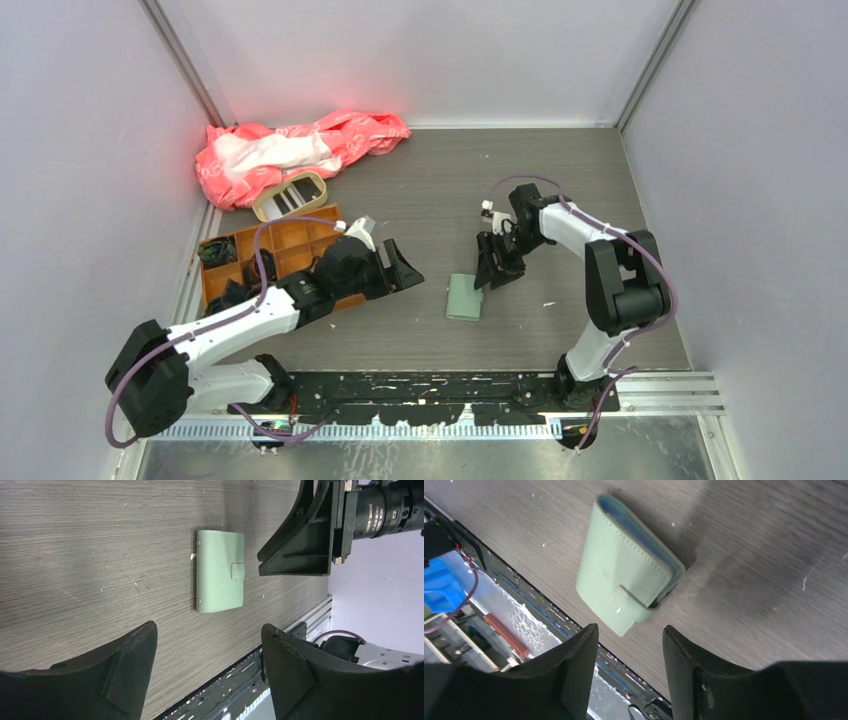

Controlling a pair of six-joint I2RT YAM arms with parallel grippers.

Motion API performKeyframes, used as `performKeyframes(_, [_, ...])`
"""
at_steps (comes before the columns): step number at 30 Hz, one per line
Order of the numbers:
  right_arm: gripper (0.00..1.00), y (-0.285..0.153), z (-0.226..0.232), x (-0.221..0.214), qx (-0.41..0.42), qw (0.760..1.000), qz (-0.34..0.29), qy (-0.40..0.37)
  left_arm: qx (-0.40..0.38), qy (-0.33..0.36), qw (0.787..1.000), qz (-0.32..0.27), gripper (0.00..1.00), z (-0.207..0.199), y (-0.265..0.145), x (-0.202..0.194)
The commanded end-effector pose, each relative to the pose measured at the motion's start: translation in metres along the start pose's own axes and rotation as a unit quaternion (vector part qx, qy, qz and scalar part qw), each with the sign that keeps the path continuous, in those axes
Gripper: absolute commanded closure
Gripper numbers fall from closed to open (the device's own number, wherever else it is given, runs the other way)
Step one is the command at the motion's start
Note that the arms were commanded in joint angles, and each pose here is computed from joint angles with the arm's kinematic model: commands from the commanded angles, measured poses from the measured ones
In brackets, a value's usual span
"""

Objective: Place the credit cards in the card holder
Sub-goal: Open the card holder at the center of the board.

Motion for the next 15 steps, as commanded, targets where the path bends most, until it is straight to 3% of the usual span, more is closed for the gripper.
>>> performKeyframes(1, [0.47,0.009,0.007,0.019,0.021,0.999,-0.001,0.034,-0.035,-0.006,0.999,-0.014,0.25,-0.014,0.007,0.007])
performKeyframes(15, [0.55,0.039,-0.009,0.026,0.02,0.995,0.047,0.091,-0.006,-0.005,1.0,0.016,0.25,0.001,0.021,-0.006])
Point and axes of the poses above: each gripper's point midway between its finger pads, its own y axis out along the fingers, its own z axis along the line the jaws close on, x = y × z, the point moved 8 cm from there along -y, back along the fingers, and after that the axes turned 11 degrees about y, right-handed, at the moved point
